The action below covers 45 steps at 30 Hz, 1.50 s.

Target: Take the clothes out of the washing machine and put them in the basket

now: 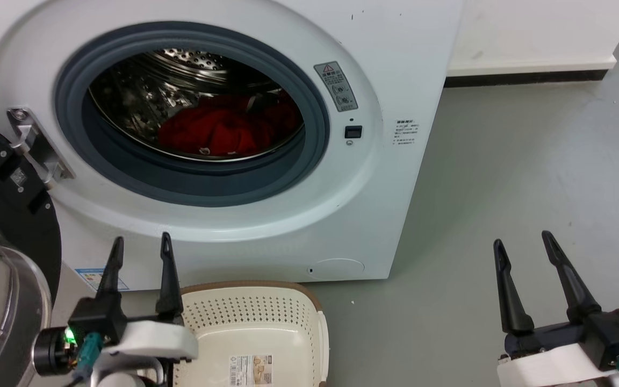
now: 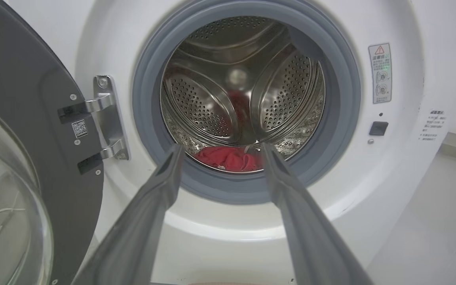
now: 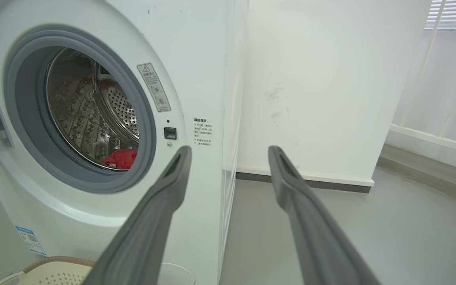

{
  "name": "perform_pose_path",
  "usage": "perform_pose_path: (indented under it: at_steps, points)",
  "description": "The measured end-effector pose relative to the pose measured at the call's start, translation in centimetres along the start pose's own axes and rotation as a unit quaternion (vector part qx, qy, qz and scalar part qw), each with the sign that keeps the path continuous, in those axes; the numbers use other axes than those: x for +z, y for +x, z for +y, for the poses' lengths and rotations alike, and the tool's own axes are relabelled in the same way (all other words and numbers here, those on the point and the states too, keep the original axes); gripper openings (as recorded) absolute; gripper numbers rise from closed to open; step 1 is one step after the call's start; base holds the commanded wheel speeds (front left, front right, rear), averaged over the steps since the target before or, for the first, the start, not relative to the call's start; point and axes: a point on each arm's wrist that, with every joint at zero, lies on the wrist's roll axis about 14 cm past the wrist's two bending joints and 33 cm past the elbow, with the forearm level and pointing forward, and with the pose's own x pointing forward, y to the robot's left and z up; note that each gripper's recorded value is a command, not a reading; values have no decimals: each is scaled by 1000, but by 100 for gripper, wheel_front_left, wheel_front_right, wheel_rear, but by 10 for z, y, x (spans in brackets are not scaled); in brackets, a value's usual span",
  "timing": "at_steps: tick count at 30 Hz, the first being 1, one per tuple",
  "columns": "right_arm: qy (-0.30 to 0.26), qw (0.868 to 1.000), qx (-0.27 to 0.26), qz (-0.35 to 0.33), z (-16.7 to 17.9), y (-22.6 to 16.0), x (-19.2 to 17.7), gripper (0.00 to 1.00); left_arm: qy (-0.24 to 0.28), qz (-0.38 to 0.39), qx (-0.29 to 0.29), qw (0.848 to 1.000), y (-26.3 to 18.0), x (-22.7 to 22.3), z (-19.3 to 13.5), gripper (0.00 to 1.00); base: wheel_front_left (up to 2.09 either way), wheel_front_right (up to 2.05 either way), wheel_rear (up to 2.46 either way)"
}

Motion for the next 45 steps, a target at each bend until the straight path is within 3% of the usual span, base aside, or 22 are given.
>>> perform_pose_path:
  at_steps: [5,17,25,30,38,45]
  points:
    - [-2,1000,-4,-5,-5,17,-1,100,-7,4,-11,1000,43,-10,1,100,0,0,0]
    - [-3,999,-37,5,-35,65,-28,100,29,9,-64,997,183,-50,-18,100,0,0,0]
    - [-2,997,-60,38,-56,81,-67,100,58,52,-100,992,264,-111,-37,100,0,0,0]
    - [-1,996,-74,57,-67,82,-85,100,75,116,-111,984,300,-152,-45,100,0,0,0]
    - [0,993,-91,79,-80,82,-106,100,84,234,-101,963,349,-203,-43,100,0,0,0]
    - [3,989,-109,100,-91,76,-122,100,85,375,-110,916,353,-257,-58,100,0,0,0]
